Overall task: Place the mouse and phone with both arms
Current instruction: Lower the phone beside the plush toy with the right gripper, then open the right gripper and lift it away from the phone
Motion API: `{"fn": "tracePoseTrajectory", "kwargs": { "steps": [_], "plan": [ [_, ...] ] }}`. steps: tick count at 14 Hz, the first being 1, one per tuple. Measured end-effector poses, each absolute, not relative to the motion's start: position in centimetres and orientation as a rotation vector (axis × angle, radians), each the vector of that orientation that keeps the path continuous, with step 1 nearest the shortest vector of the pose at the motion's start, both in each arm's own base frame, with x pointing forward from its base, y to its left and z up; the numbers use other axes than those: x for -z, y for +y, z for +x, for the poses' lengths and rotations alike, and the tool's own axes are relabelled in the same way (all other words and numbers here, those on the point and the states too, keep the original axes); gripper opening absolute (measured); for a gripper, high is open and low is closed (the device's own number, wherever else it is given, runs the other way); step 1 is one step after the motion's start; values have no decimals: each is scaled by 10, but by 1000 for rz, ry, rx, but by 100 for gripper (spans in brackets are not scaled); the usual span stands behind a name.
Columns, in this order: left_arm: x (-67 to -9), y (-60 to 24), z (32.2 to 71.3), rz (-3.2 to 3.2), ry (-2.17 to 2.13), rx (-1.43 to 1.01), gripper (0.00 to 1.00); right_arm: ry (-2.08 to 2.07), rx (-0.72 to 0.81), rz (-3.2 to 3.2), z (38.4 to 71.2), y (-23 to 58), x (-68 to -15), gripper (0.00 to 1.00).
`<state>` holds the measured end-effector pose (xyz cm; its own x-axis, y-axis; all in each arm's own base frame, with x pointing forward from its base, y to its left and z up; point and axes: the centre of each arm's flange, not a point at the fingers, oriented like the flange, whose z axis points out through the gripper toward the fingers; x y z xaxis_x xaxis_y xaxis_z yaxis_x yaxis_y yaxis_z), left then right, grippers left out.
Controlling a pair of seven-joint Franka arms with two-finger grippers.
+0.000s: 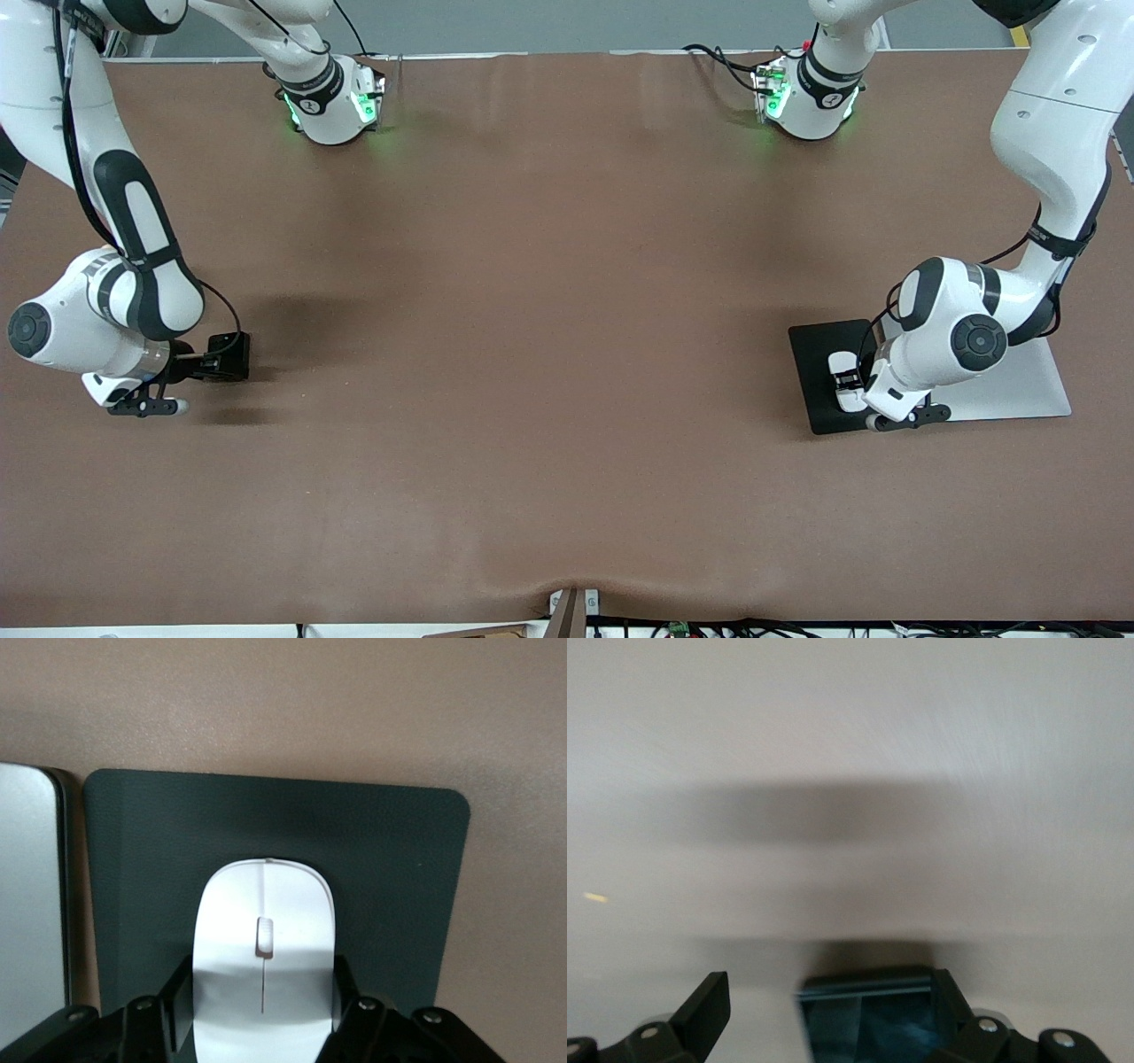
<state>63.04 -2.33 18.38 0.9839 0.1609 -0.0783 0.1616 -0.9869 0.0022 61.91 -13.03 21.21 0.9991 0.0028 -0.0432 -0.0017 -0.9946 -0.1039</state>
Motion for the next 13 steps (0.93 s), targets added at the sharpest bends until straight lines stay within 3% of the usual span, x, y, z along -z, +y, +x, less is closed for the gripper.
{"fn": "tracePoseTrajectory", "kwargs": {
  "steps": [4,7,11,13],
  "plan": [
    [-183,-23,630,3121,222,124,63,-6,-8,-3047,634,-83,-298,100],
    [-182,-23,630,3121,219,124,67,32,-83,-3038,628,-77,-360,100],
    [-183,-25,630,3120,216,121,100,54,-172,-3062,625,-75,-441,100],
    [-186,-27,633,3117,212,107,100,44,-186,-3060,622,-72,-479,100]
  ]
}}
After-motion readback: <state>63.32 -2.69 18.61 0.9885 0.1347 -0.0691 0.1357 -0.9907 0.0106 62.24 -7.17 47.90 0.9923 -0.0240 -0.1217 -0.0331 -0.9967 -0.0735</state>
